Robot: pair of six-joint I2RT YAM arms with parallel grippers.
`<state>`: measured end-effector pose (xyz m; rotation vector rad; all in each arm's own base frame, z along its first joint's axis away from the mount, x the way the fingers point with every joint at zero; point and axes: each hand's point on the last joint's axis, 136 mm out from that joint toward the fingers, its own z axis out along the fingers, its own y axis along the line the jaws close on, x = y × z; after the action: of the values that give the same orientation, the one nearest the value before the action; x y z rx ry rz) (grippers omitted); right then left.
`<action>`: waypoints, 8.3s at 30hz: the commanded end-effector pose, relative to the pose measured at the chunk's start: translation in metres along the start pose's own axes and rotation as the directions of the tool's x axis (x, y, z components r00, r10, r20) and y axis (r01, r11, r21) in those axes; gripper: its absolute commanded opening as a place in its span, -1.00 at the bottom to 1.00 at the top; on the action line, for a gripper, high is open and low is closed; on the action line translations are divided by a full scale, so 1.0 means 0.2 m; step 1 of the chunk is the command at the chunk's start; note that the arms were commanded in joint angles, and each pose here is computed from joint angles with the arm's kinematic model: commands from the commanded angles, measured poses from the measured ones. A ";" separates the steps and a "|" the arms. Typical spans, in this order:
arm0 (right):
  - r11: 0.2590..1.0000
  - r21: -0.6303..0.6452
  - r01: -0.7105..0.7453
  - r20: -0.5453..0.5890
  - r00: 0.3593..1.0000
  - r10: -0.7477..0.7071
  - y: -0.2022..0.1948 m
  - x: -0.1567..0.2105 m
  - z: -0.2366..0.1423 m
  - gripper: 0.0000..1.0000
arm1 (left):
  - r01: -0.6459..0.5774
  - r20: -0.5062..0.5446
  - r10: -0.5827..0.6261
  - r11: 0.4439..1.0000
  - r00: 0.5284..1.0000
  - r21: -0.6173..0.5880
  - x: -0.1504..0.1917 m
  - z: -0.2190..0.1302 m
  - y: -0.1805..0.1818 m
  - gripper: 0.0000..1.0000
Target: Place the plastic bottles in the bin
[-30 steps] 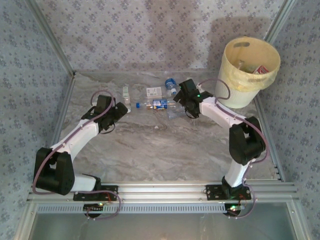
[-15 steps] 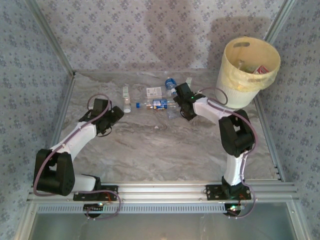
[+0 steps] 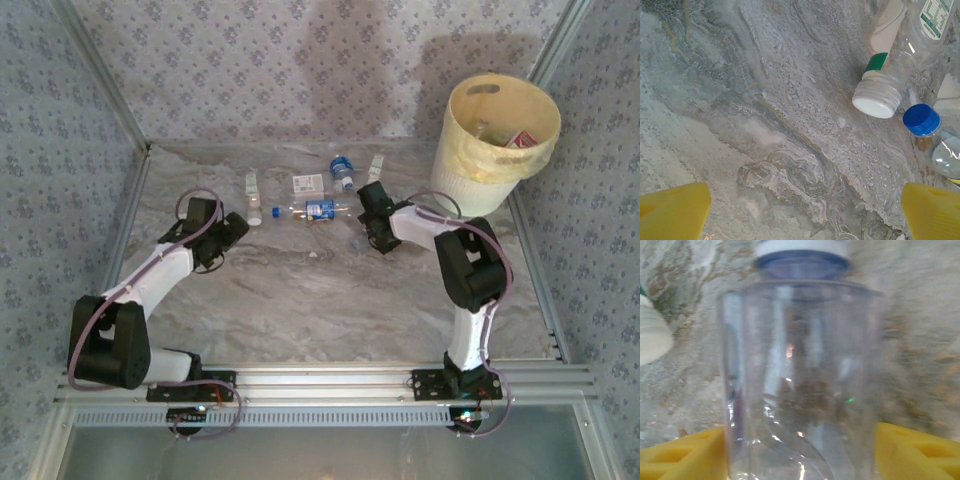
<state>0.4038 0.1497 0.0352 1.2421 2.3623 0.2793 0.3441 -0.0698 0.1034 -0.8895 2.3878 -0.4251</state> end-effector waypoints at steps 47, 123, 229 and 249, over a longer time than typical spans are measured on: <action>0.583 -0.360 0.728 0.816 0.548 -0.181 0.44 -1.02 -1.58 -0.26 | 0.025 -0.038 -0.023 0.998 0.999 0.056 0.00 0.00 -0.07 0.95; 0.649 -0.506 0.568 0.659 0.740 -0.134 -0.04 -0.94 -1.22 1.00 | -0.305 -0.128 0.299 0.952 0.946 -0.035 -0.12 0.09 -0.18 0.95; 0.250 -0.923 0.293 0.087 0.789 -0.608 0.81 0.36 -1.00 0.78 | -0.791 0.327 0.755 0.390 0.568 0.472 0.73 -0.44 -0.95 -0.29; 0.275 -0.873 0.403 0.240 0.845 -0.477 0.68 -0.05 -1.08 0.00 | -0.767 0.297 0.781 0.331 0.550 0.549 0.76 -0.54 -1.11 0.96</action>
<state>0.4042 0.2434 0.2621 -0.0077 1.9562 1.3182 0.3016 -0.3192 0.2170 0.5953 2.1430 -0.6976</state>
